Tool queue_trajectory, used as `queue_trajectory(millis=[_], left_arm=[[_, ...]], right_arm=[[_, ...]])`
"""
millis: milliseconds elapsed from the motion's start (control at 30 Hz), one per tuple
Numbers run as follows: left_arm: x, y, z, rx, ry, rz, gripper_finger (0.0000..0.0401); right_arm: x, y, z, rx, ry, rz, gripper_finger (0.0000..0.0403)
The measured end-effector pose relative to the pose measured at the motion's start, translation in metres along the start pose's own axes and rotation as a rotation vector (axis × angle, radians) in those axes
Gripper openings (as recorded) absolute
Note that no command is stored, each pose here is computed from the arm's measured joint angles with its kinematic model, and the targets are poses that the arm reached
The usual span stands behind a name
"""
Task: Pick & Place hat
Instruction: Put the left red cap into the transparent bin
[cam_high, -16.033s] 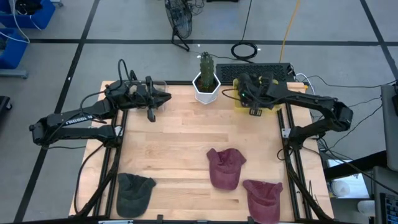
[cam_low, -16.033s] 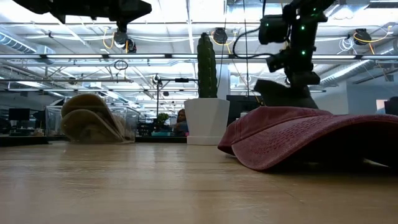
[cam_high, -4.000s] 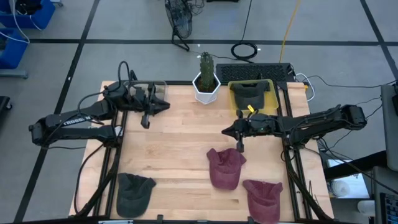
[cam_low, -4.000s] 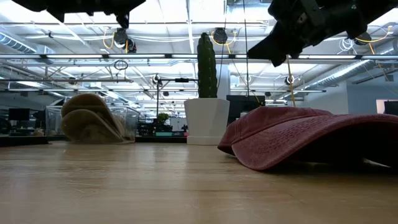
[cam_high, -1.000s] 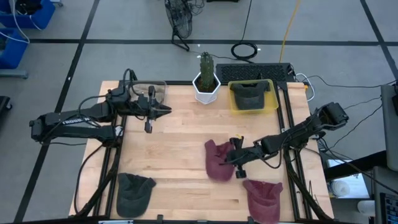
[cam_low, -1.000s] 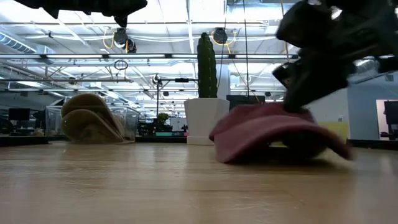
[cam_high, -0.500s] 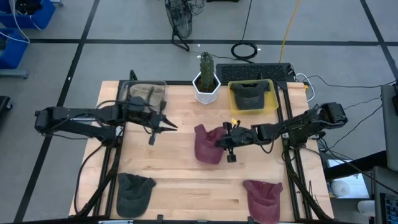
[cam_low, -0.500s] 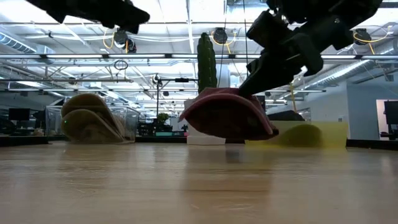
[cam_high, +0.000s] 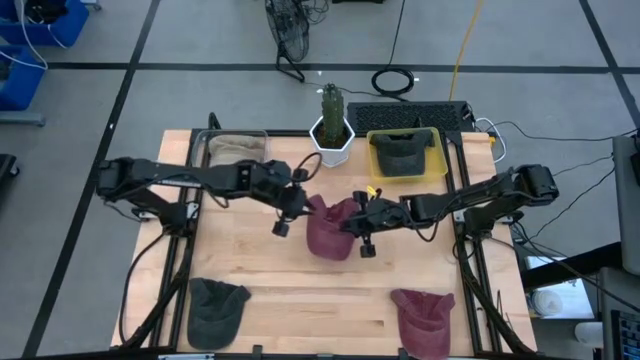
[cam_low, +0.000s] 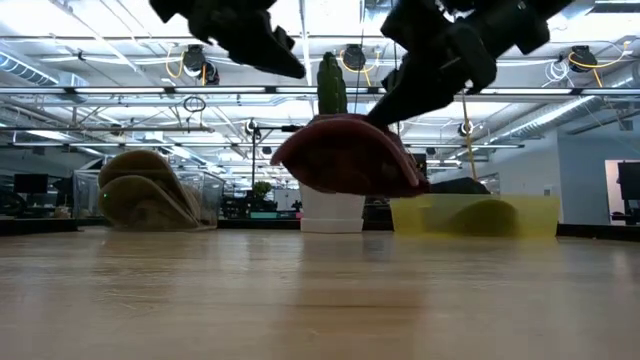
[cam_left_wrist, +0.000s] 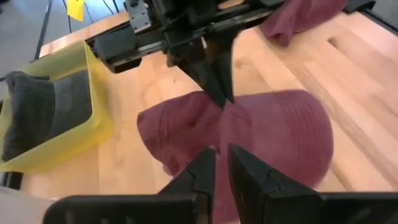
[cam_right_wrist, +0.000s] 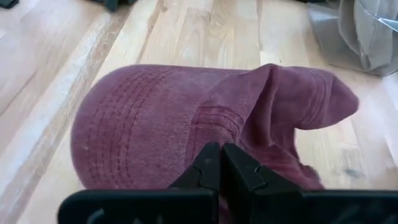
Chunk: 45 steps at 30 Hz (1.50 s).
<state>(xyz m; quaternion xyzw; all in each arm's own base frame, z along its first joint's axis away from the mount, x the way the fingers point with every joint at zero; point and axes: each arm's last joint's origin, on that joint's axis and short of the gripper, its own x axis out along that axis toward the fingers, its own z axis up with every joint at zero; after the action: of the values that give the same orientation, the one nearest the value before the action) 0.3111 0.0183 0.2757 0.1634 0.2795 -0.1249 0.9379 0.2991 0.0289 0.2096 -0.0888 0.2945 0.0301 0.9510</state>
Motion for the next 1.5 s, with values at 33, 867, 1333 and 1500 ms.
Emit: queue_trajectory(millis=[33, 867, 1333, 1500], left_arm=[[0.003, 0.002, 0.002, -0.006, 0.001, -0.001, 0.006], [0.03, -0.008, -0.001, -0.072, 0.063, -0.026, 0.0241], [0.03, -0.008, -0.001, -0.081, 0.06, -0.03, 0.0146], [0.03, -0.008, -0.002, -0.061, 0.065, -0.038, 0.0102]], right_arm=[[-0.001, 0.0, 0.003, 0.0, 0.001, 0.0, 0.0001], [-0.003, 0.005, 0.019, -0.063, -0.071, -0.041, 0.0], [-0.004, 0.008, 0.024, -0.123, -0.123, -0.045, 0.0], [-0.005, 0.012, 0.025, -0.164, -0.116, -0.11, 0.0]])
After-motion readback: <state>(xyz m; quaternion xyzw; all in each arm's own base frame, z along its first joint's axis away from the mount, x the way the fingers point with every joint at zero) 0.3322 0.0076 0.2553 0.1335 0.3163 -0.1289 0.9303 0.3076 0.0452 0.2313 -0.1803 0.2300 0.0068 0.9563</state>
